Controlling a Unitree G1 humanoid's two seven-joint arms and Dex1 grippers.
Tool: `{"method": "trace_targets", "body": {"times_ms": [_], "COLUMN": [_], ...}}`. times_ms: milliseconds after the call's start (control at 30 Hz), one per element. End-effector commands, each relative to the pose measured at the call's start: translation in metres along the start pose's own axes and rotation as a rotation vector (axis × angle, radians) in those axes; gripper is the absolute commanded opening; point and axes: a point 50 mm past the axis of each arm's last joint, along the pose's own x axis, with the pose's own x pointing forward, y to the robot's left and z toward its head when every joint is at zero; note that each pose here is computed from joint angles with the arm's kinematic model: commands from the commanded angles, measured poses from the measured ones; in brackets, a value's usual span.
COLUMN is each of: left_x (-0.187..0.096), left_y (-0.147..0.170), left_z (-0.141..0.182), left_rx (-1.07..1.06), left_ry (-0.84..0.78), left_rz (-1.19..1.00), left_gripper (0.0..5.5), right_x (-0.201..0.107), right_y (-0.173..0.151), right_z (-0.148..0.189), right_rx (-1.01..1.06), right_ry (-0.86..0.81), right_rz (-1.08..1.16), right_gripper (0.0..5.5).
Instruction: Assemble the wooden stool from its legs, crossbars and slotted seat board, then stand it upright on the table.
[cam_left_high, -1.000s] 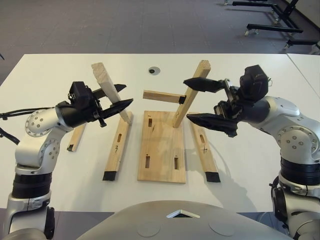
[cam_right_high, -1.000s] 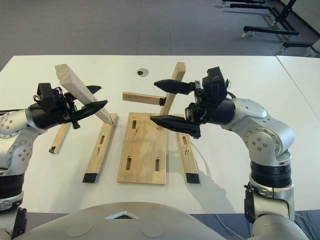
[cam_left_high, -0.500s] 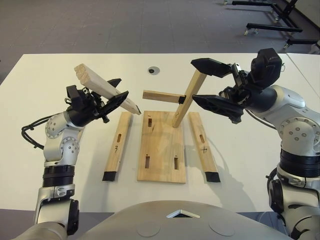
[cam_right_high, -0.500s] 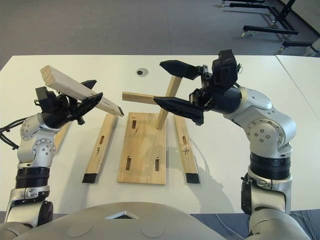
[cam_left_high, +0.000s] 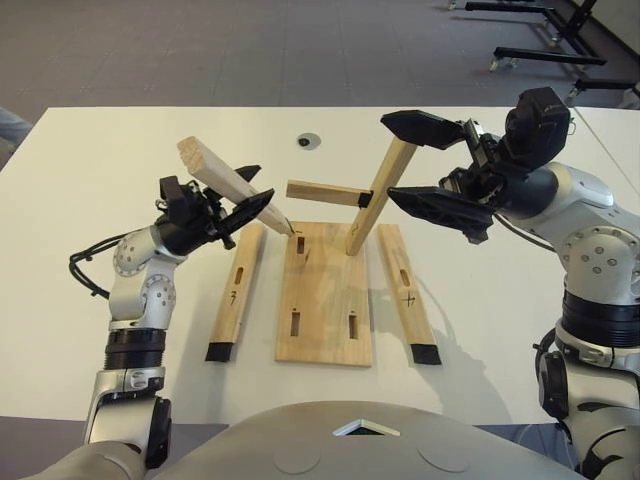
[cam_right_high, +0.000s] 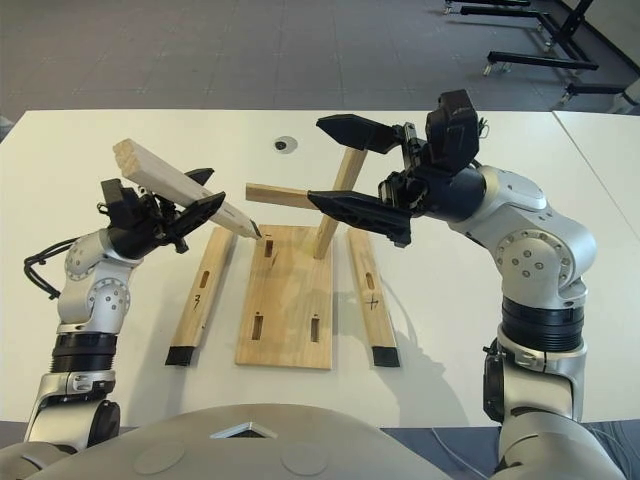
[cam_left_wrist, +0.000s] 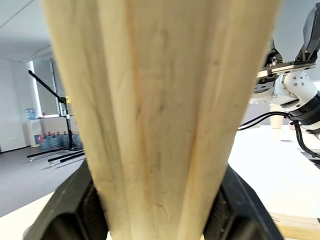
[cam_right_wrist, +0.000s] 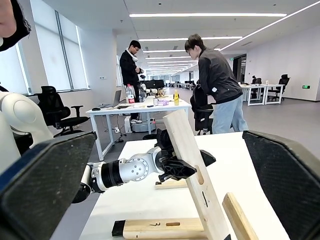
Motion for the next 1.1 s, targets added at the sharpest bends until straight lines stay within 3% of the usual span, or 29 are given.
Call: {"method": "trace_targets", "body": {"times_ms": [33,167,567,1100], "left_x": [0.020,0.026,0.004,-0.008], "left_y": [-0.006,-0.005,0.016,-0.006], "left_z": [-0.002,-0.007,-0.007,-0.016], "left_rx": [0.009,0.008,0.033,-0.049], "left_ry": [-0.017,-0.004,0.065,0.135], "left_rz": [-0.093,-0.133,-0.145,-0.223], "left_gripper": [2.04,2.04,2.04,2.04], "right_x": [0.005,0.010,0.011,0.011], "right_y": [0.001,-0.002,-0.011,-0.013], "right_z": [0.004,0.004,0.007,0.012], "right_rx": [0.009,0.009,-0.031,-0.028], "right_ry": [0.005,-0.005,0.006,0.031], "right_rz": [0.025,0.049,0.073,0.081], "right_gripper": [5.38,5.38,5.38,5.38]}}
